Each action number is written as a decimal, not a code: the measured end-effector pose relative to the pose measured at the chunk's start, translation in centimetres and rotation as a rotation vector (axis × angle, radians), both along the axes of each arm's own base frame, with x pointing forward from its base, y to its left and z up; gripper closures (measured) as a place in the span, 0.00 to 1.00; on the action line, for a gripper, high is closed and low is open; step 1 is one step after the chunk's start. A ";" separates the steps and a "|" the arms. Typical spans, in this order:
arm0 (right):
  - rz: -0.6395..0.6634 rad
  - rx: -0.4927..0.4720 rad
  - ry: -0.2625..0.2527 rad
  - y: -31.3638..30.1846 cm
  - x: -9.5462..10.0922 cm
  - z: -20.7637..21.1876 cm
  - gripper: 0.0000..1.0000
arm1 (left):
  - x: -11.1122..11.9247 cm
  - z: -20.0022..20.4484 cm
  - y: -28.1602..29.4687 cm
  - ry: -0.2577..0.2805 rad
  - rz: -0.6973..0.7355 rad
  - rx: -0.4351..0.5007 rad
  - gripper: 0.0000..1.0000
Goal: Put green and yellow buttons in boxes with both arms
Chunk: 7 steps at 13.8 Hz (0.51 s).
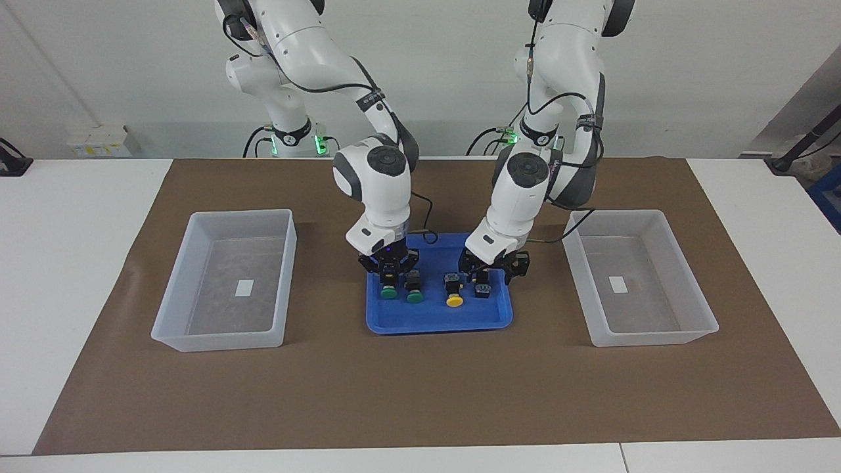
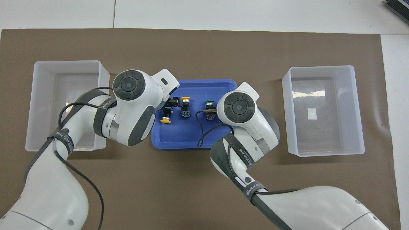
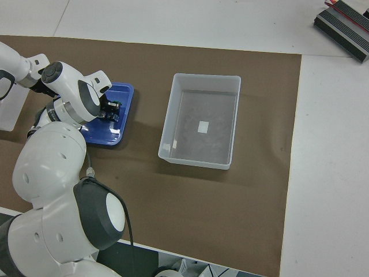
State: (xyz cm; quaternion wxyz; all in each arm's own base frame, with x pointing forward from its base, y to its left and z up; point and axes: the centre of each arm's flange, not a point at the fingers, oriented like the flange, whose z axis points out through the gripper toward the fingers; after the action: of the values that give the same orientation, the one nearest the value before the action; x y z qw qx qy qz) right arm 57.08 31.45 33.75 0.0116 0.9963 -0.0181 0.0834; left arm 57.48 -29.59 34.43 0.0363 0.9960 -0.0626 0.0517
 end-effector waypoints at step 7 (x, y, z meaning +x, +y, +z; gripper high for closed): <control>-0.140 -0.013 -0.030 -7.6 1.4 8.7 0.69 | -1.1 -2.5 0.3 -0.010 -0.002 -0.004 0.09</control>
State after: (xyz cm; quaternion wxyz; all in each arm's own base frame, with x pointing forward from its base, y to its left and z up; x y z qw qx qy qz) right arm 58.44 23.82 42.48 0.0237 0.9911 -0.0873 0.0973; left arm 56.36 -29.26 31.95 0.0379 0.9956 -0.0639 0.0567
